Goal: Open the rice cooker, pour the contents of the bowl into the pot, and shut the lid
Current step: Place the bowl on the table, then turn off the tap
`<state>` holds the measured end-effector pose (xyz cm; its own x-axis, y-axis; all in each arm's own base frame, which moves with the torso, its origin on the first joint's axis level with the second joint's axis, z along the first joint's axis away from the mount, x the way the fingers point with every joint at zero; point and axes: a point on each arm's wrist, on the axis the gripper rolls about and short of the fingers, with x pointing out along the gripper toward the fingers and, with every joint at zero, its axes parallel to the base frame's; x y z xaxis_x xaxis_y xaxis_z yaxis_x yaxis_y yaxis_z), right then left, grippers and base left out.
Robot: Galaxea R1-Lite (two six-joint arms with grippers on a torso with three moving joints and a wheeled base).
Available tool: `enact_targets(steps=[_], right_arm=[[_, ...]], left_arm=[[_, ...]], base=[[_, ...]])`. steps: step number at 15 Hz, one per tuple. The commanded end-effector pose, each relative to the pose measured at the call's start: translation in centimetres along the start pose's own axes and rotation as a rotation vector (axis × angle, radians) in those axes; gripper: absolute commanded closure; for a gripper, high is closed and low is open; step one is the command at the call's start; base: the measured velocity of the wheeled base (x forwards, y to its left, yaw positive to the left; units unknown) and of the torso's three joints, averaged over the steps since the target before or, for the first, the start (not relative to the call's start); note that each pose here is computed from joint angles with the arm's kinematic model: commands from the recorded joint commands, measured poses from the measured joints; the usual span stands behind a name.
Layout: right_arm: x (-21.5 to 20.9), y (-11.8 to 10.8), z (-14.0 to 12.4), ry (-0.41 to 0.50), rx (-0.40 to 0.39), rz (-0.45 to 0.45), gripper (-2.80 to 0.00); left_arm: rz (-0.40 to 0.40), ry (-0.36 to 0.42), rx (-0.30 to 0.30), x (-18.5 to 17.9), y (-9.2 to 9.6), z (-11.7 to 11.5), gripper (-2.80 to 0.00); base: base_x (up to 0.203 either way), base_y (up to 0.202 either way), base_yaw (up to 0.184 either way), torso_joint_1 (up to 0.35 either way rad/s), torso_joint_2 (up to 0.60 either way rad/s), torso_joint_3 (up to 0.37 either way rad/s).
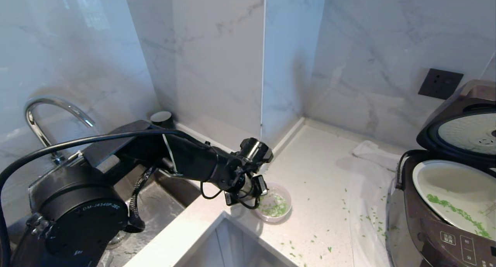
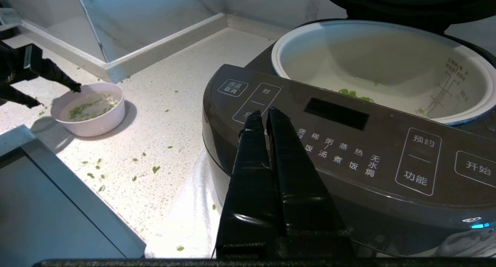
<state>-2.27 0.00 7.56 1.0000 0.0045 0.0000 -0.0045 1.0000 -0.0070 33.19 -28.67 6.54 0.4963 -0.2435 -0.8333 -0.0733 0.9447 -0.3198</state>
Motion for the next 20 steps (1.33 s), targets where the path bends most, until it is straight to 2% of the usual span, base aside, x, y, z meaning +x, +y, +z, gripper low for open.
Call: enact_targets(steps=[1, 7, 15, 16, 20], right_arm=[[0.0, 0.0, 0.0, 0.0, -0.001, 0.0, 0.0], [0.0, 0.0, 0.0, 0.0, -0.001, 0.0, 0.0], [0.0, 0.0, 0.0, 0.0, 0.0, 0.0, 0.0], [0.0, 0.0, 0.0, 0.0, -0.001, 0.0, 0.0], [0.0, 0.0, 0.0, 0.0, -0.001, 0.0, 0.0]], left_arm=[[-0.013, -0.01, -0.016, -1.4, -0.3, 0.3, -2.8], [-0.018, -0.023, -0.033, -3.2, 0.3, 1.1, -2.8], [-0.006, -0.014, -0.035, -3.0, 0.6, 0.9, -2.8], [-0.001, -0.012, -0.039, -2.9, 0.8, 0.9, 0.0], [0.011, -0.014, -0.053, -3.4, 1.8, 1.4, 0.0]], base=[[0.0, 0.0, 0.0, 0.0, 0.0, 0.0], [0.0, 0.0, 0.0, 0.0, 0.0, 0.0], [0.0, 0.0, 0.0, 0.0, 0.0, 0.0], [0.0, 0.0, 0.0, 0.0, 0.0, 0.0], [0.0, 0.0, 0.0, 0.0, 0.0, 0.0]])
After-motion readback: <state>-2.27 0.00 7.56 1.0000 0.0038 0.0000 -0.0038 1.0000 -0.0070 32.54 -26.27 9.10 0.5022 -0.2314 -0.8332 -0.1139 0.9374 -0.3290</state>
